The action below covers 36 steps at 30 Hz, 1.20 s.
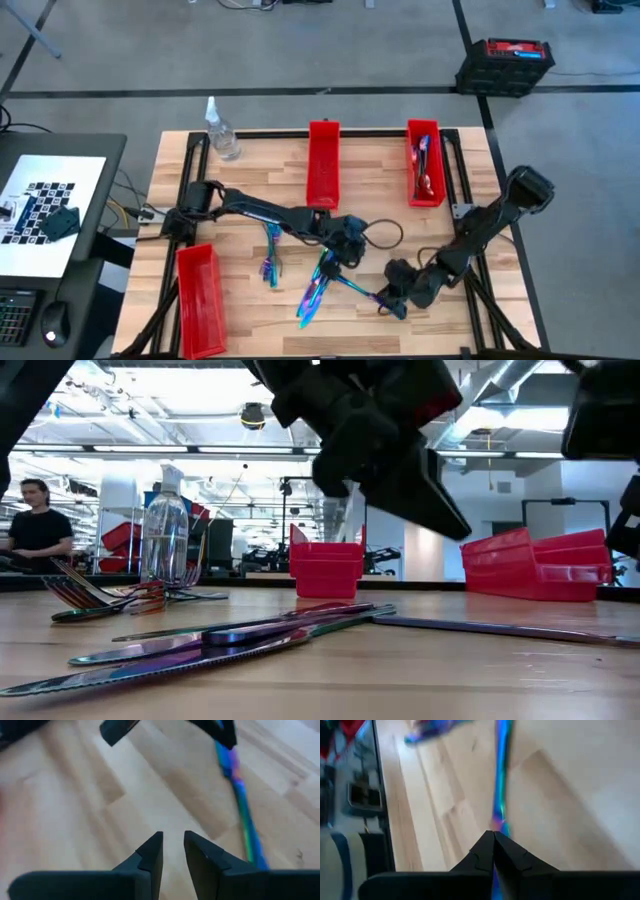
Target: Sort silverware
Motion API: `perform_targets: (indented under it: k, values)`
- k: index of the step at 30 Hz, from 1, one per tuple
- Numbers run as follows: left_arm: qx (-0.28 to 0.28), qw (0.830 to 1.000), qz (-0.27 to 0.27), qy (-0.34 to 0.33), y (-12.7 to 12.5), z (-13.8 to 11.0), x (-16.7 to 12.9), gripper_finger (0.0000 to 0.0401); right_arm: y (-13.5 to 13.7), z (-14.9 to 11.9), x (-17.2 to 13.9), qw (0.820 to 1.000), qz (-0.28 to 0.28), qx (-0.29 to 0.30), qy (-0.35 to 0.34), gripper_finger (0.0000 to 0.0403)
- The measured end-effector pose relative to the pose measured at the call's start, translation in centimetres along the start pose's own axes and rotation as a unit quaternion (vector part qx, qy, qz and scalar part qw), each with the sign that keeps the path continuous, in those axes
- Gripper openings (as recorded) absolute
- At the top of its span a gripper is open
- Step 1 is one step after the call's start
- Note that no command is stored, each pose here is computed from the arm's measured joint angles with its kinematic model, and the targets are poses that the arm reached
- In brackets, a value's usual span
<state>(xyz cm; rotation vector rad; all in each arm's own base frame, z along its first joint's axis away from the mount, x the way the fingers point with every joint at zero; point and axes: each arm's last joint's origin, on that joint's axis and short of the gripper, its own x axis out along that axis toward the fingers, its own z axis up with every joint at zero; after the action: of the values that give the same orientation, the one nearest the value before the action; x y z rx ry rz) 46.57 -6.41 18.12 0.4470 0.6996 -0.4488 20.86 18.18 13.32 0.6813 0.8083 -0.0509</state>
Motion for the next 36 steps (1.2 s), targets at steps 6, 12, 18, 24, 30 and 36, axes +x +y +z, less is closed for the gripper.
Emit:
perform_targets:
  k: [6, 12, 18, 24, 30, 36]
  values:
    - [-0.050, 0.998, -0.037, -0.004, -1.2, -0.2, 1.2, 0.0063, 3.1, -0.9, 2.5, 0.996, -0.039, -0.066, 0.049, 0.0000]
    - [-0.047, 0.997, -0.053, 0.011, -2.4, -1.0, 3.0, 0.0062, 3.4, -2.0, 3.6, 0.995, -0.064, -0.051, 0.065, 0.0000]
    - [-0.063, 0.995, -0.071, 0.035, -3.9, -2.1, 5.0, 0.0062, 3.0, -2.3, 3.4, 0.993, -0.090, -0.040, 0.072, 0.0000]
    - [-0.070, 0.994, -0.074, 0.036, -4.7, -1.8, 5.2, 0.0062, 1.9, -1.6, 3.5, 0.986, -0.135, -0.040, 0.086, 0.0000]
    - [-0.088, 0.993, -0.077, 0.035, -5.1, -1.7, 5.3, 0.0062, 0.8, -0.6, 3.6, 0.980, -0.174, -0.036, 0.087, 0.0000]
    - [-0.078, 0.994, -0.081, 0.017, -5.8, -1.2, 5.5, 0.0062, -0.1, 0.8, 4.0, 0.976, -0.198, -0.043, 0.084, 0.0000]
